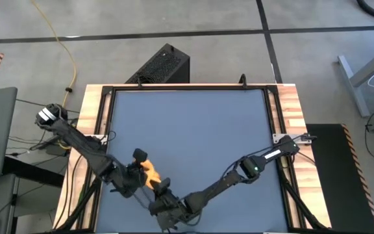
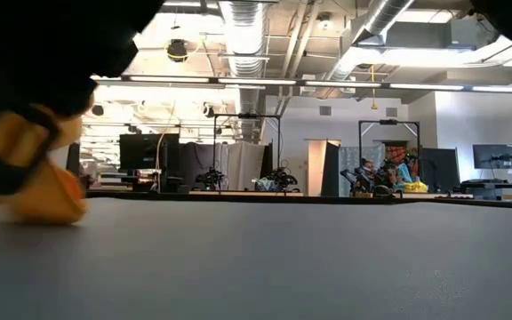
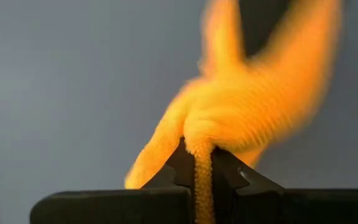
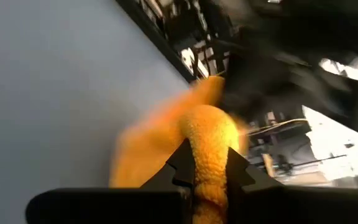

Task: Roll towel
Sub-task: Roll the orange microfiber towel

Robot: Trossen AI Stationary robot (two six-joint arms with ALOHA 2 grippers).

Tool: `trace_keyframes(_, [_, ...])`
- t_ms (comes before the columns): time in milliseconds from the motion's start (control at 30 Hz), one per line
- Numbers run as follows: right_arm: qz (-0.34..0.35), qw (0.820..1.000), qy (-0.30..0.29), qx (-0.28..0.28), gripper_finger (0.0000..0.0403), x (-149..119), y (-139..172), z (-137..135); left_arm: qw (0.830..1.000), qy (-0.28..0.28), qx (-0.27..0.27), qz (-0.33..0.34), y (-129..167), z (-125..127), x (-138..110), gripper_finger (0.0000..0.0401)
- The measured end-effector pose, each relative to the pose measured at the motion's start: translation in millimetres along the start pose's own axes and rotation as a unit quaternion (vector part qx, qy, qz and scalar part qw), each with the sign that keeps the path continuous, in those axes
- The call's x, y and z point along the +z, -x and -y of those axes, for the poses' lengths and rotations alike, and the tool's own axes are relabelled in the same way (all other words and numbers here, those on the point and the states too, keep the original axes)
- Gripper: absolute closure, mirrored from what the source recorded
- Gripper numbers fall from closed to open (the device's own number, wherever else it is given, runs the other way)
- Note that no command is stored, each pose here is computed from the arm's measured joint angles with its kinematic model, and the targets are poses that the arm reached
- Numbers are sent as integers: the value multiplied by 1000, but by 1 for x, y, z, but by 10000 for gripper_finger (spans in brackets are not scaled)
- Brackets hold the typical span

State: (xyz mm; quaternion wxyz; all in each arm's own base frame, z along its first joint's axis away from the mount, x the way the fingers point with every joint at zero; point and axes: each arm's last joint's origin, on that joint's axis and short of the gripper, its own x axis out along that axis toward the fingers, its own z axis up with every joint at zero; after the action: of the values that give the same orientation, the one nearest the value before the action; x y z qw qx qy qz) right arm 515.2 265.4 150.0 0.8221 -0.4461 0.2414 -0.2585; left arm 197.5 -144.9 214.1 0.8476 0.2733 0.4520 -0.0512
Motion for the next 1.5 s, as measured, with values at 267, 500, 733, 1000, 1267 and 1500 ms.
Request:
trace_keyframes(267, [20,953,-275,125,353,-1,8,-15,998,46,-34,11,-11,54,-39,401])
trace_keyframes(500, [14,942,-279,186,353,-3,14,-22,996,54,-61,25,4,61,-28,401])
trace_keyframes(733, [26,941,-281,185,305,4,16,-11,996,60,-60,24,5,59,-25,401])
trace_keyframes(1000, [8,927,-310,212,199,22,52,46,997,56,-54,20,5,58,-26,401])
trace_keyframes(1267, [-106,907,-362,185,172,-7,14,58,997,37,-54,37,14,65,-24,401])
trace_keyframes(1500, [-97,876,-403,248,190,-23,-50,35,995,26,-66,65,32,87,-31,401])
